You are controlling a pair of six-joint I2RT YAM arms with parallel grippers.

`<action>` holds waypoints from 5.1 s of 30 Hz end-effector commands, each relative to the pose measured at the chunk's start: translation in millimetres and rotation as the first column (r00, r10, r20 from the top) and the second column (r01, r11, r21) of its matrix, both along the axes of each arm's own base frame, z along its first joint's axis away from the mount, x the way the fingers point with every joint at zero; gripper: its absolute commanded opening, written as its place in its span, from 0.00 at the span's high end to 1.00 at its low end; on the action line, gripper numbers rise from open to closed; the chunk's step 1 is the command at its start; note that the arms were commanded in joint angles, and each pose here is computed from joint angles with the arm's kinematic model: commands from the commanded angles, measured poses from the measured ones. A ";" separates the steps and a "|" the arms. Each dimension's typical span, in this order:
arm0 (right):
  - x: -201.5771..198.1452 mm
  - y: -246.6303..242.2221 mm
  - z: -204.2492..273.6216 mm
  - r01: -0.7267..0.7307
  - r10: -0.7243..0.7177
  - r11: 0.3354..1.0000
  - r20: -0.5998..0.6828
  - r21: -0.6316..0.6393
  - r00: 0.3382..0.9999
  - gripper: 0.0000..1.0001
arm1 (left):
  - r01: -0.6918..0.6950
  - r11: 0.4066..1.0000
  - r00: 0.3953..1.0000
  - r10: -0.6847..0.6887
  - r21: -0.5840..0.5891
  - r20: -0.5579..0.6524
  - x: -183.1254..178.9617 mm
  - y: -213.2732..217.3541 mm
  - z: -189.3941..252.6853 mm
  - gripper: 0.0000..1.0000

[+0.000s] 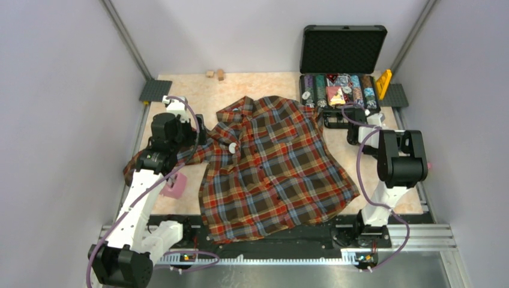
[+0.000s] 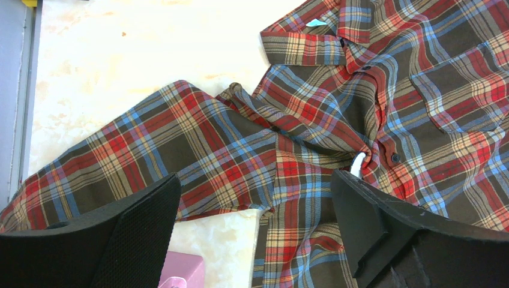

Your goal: Pin the brooch onto the clothing

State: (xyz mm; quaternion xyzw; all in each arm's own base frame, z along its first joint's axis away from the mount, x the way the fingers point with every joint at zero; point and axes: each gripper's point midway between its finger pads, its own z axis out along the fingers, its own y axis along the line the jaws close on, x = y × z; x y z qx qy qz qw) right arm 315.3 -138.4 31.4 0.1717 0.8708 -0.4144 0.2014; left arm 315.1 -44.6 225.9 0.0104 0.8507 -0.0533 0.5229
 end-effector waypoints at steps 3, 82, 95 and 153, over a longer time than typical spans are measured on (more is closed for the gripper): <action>10.9 -5.0 -0.3 -0.003 0.004 1.000 0.009 -0.018 1.000 0.76 | 0.007 1.000 0.999 -0.007 0.005 0.035 5.7 -1.3 7.4 0.02; -112.4 410.0 147.4 -0.612 0.570 -0.534 0.783 0.584 0.250 1.00 | 0.716 0.373 0.585 -0.782 -0.590 0.217 -128.9 -232.0 -29.5 0.07; -142.4 424.9 172.0 -0.490 0.538 -0.683 0.827 0.542 0.166 1.00 | 0.768 0.279 0.449 -0.876 -0.576 0.174 -154.1 -248.4 -37.6 0.29; -142.2 429.6 284.7 -0.728 -0.025 -0.676 0.984 0.115 0.178 0.64 | 0.782 0.230 0.578 -0.617 -0.580 0.534 -159.0 -229.8 68.3 1.00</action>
